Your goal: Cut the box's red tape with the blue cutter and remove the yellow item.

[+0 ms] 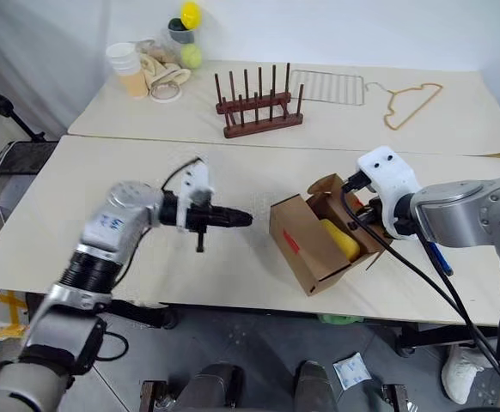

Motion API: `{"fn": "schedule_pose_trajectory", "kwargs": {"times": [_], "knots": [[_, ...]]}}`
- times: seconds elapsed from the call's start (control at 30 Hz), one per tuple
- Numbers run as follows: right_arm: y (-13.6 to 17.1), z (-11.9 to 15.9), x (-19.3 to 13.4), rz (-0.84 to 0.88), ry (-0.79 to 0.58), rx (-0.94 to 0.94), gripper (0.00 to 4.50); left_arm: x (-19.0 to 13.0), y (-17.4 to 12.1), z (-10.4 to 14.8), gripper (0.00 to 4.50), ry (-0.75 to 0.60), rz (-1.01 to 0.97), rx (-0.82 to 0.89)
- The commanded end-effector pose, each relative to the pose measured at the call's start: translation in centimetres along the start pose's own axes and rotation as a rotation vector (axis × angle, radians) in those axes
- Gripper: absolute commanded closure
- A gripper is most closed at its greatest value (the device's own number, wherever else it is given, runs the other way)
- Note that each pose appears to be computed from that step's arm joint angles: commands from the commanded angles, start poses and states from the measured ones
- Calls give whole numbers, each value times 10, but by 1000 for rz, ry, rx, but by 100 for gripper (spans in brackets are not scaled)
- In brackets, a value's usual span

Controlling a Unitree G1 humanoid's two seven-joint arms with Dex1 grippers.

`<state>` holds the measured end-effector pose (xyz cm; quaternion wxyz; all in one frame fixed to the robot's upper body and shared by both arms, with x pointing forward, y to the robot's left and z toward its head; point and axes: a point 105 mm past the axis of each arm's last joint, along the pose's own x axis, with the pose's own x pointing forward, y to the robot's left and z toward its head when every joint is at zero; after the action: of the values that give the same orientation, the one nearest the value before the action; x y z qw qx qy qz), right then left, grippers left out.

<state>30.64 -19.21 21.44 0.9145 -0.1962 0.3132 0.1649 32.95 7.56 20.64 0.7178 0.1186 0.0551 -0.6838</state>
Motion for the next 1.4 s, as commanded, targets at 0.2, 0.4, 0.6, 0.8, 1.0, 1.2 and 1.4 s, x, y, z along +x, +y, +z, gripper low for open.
{"fn": "schedule_pose_trajectory", "kwargs": {"times": [0.2,0.4,0.6,0.8,1.0,1.2,1.4], "knots": [[-6,9,-6,-34,-43,13,447,35,-15,49,450,-137,-118,65],[-5,10,-2,-33,-44,24,447,86,-1,41,450,-124,0,163],[-7,8,0,-40,-45,41,447,103,-13,27,450,-67,-61,213],[-17,2,-1,-73,-39,75,447,99,-23,-4,450,51,-125,190],[-32,0,-11,-112,-41,104,447,80,-13,-18,450,93,-84,158],[-39,-5,-23,-97,-20,101,447,51,-12,-26,450,120,-81,113],[-32,-15,-18,-71,8,91,447,44,-14,-35,450,151,-58,94]]}}
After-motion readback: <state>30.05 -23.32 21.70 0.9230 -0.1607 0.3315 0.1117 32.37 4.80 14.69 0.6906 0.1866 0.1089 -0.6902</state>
